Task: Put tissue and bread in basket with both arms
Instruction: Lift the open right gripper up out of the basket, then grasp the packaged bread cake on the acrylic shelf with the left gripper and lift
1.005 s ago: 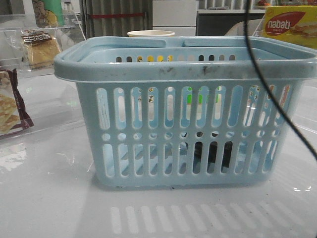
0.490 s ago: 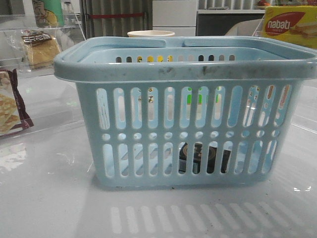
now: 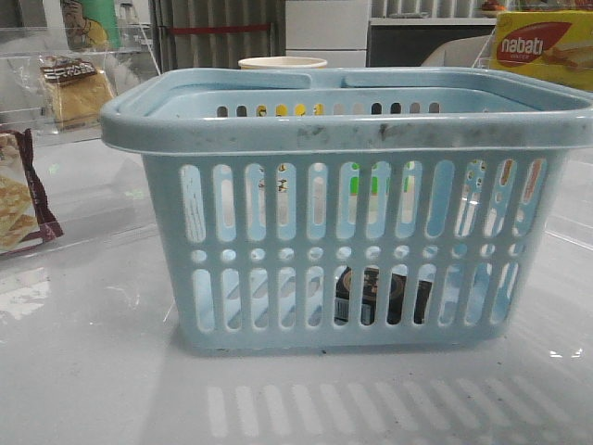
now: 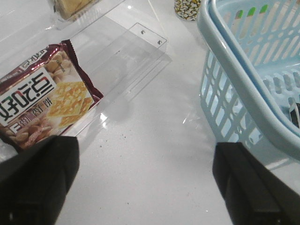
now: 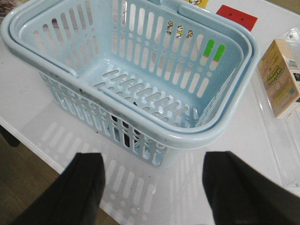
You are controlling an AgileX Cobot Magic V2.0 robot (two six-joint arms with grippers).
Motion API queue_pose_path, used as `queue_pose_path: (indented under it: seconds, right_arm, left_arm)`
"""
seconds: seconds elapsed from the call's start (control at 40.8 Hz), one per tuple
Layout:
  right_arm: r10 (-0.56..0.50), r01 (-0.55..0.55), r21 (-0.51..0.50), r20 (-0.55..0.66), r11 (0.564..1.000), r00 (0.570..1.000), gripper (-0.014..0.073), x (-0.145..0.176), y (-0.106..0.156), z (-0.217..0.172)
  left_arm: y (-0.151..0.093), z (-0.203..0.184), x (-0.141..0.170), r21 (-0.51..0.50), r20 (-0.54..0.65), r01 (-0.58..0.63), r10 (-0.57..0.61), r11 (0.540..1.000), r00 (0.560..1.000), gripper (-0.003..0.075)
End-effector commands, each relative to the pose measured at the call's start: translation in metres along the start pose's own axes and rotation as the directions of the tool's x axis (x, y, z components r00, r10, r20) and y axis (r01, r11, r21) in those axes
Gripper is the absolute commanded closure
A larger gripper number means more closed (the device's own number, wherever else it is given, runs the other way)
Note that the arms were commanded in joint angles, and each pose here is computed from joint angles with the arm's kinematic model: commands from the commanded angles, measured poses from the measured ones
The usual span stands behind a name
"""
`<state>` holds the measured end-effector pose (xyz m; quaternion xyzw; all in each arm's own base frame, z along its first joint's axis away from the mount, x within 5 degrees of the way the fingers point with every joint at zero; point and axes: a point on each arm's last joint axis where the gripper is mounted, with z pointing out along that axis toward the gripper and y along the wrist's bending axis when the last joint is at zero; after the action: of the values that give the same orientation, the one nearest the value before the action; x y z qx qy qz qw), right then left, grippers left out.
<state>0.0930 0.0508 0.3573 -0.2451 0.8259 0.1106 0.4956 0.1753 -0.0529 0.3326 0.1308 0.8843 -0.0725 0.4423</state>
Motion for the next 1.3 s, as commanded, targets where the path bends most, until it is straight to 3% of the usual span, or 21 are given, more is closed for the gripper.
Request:
queue_pose_path:
  seconds: [0.0,0.319,0.564,0.932,1.275]
  right_arm:
    - [-0.016,0.015,0.019,0.088,1.000,0.996,0.0045,-0.013,-0.002,-0.005]
    - [-0.016,0.015,0.019,0.088,1.000,0.996,0.0045,-0.013,-0.002,-0.005]
    - [-0.016,0.015,0.019,0.088,1.000,0.996,0.0045,-0.013,-0.002,-0.005]
    - [-0.016,0.015,0.019,0.088,1.000,0.996,0.0045,-0.013,-0.002,-0.005]
    - [-0.016,0.015,0.019,0.088,1.000,0.996,0.0045,-0.013,-0.002,-0.005]
  left_arm:
    - [-0.001,0.004,-0.032,0.005,0.112,-0.004,0.003,1.000,0.994,0.0053]
    - [0.005,0.071,-0.091,-0.028,0.086,-0.030,0.032,0.999,0.996,0.0053]
    - [0.041,0.120,-0.129,-0.080,0.092,0.084,-0.077,0.993,0.993,0.0054]
    - [0.092,0.179,-0.140,-0.151,0.068,0.171,-0.162,0.974,0.984,0.0054]
    - [0.104,0.219,-0.141,-0.164,0.181,0.178,-0.147,0.970,0.972,0.0054]
